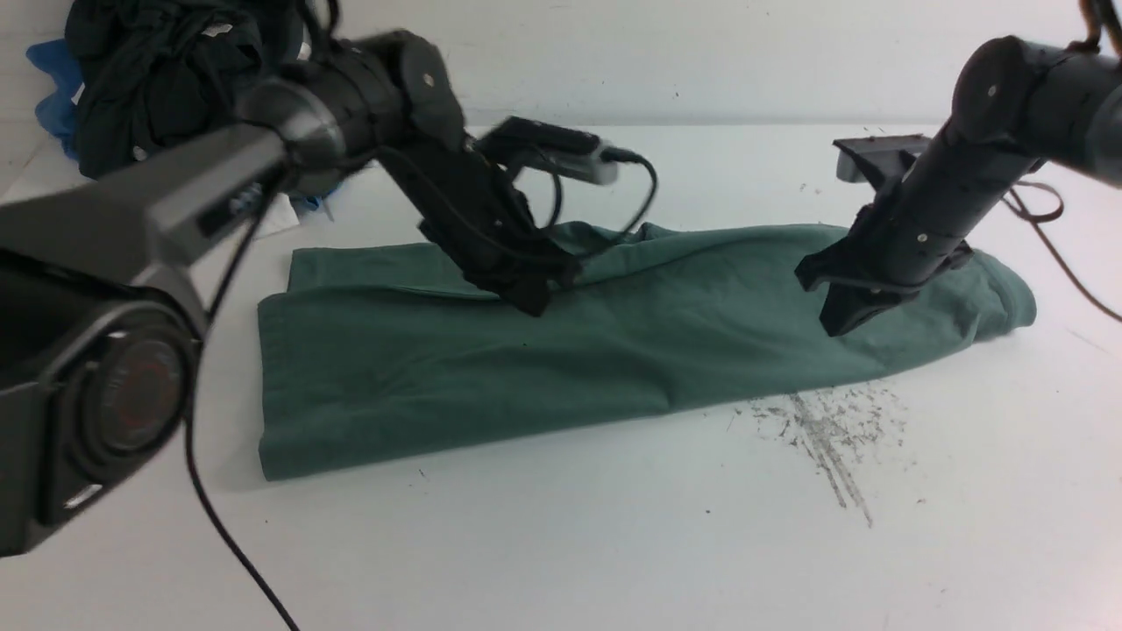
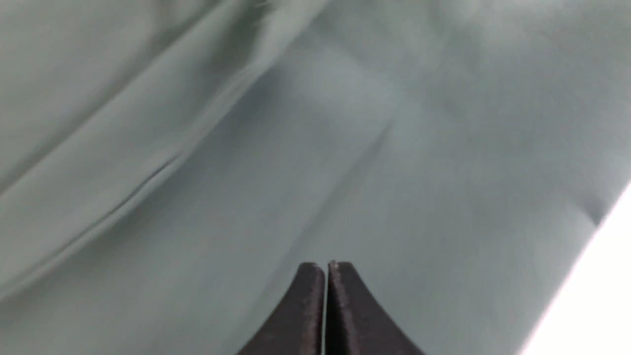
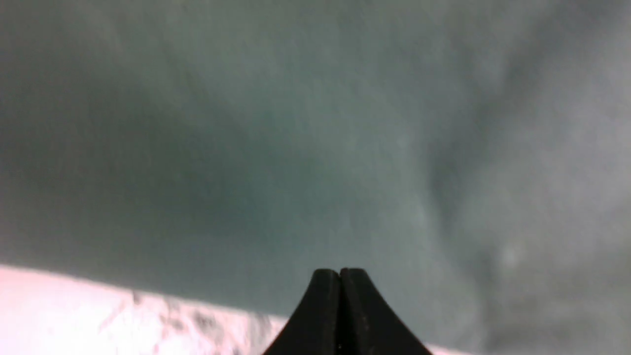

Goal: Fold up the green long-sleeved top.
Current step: Use both arms to drag the lower edge of the fabric forward and fold it over the upper edge, then use the right arm to clamp the right edge of the fabric

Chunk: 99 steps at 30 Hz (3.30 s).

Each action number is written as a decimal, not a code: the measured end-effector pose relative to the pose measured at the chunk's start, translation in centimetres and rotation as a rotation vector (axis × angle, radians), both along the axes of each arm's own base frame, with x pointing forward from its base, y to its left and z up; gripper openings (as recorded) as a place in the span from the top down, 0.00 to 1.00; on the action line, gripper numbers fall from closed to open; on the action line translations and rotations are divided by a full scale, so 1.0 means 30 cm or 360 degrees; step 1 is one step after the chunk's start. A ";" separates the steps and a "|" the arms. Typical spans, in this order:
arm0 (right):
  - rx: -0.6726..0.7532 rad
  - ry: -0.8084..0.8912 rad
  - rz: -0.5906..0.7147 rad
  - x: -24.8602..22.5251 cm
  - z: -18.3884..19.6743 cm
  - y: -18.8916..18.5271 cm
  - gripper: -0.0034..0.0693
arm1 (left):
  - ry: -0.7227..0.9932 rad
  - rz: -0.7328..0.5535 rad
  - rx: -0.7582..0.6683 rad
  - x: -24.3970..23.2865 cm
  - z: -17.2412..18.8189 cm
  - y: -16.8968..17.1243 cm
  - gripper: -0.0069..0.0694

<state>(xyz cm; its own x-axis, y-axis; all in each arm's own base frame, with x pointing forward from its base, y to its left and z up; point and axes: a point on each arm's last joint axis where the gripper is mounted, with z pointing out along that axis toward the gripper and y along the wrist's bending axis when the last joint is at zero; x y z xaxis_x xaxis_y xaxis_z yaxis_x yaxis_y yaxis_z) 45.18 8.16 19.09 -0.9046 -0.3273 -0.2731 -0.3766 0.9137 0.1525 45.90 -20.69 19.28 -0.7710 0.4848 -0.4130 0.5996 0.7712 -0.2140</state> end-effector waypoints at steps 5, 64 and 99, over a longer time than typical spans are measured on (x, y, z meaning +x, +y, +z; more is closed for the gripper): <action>-0.0009 0.0036 0.0070 0.003 -0.077 0.058 0.97 | -0.0111 0.0017 0.0083 0.059 -0.103 -0.062 0.92; 0.0532 -0.1023 -0.0065 0.369 -0.095 0.216 0.97 | -0.0371 0.0587 0.0369 0.186 0.065 0.293 0.92; -0.0100 0.0073 -0.0583 0.138 -0.079 -0.497 0.10 | -0.0587 0.0126 0.0019 -0.697 0.807 0.472 0.92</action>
